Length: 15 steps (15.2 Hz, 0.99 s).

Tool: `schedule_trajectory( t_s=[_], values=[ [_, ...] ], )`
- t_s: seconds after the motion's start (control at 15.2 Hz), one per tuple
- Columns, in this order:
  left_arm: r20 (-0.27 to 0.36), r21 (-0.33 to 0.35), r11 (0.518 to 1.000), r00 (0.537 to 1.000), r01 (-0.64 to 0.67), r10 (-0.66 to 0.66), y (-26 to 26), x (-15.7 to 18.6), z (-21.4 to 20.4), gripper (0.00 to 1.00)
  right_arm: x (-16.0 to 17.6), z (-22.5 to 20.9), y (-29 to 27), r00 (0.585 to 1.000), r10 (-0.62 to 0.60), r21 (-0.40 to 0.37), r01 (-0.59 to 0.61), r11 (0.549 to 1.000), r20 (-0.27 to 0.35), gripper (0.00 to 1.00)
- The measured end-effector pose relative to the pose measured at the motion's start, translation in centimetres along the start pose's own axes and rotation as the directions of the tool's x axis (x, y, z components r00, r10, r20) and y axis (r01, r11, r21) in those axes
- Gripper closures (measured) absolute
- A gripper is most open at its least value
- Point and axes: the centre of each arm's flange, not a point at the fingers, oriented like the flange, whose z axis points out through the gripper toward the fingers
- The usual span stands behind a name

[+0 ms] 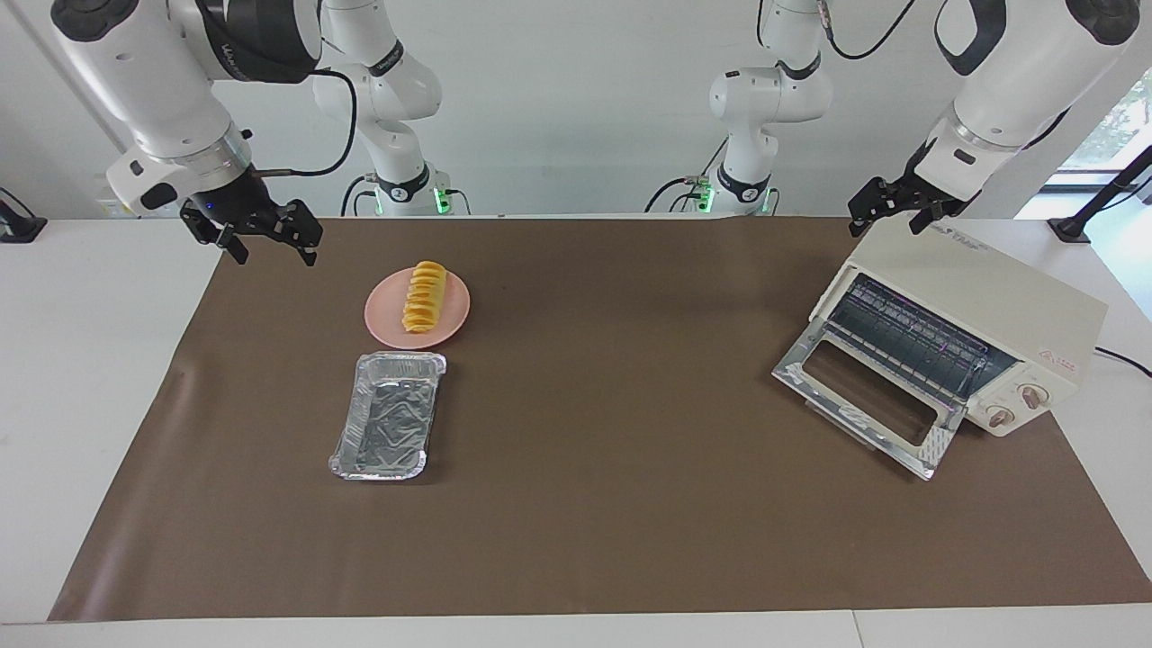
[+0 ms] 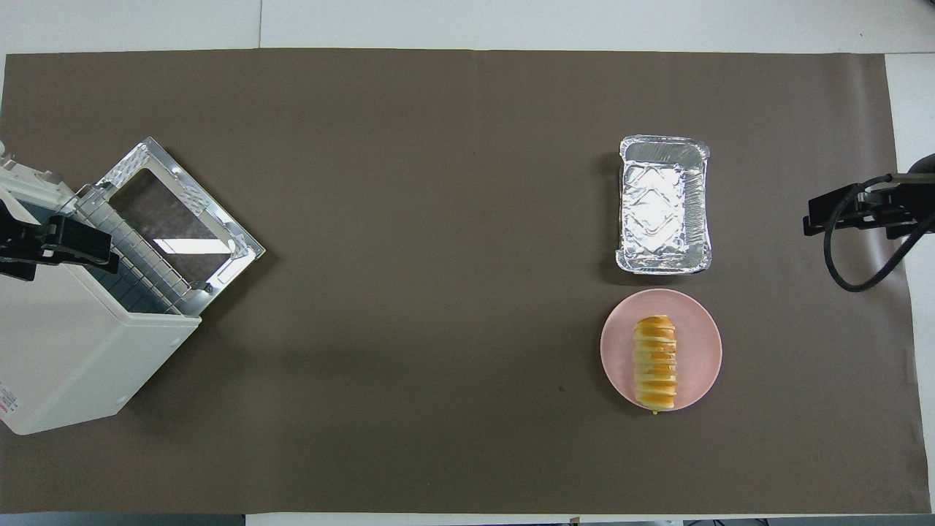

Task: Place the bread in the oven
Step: 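Reach the right gripper down and grasp the yellow bread rolls on the pink plate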

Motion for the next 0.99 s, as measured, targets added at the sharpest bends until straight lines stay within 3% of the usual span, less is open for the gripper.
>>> schedule_trajectory(
  t_s=[0.53,0.99],
  values=[
    [0.000,0.000,1.000,1.000,0.000,0.000,0.0,0.0,0.0,0.00,-1.1,1.8,-2.6,0.999,-0.031,0.000,0.031,1.000,0.043,0.00],
    [0.000,0.000,1.000,1.000,0.000,0.000,0.0,0.0,0.0,0.00,-6.4,10.6,-10.7,0.994,-0.086,-0.021,0.088,0.996,0.072,0.00]
  ],
)
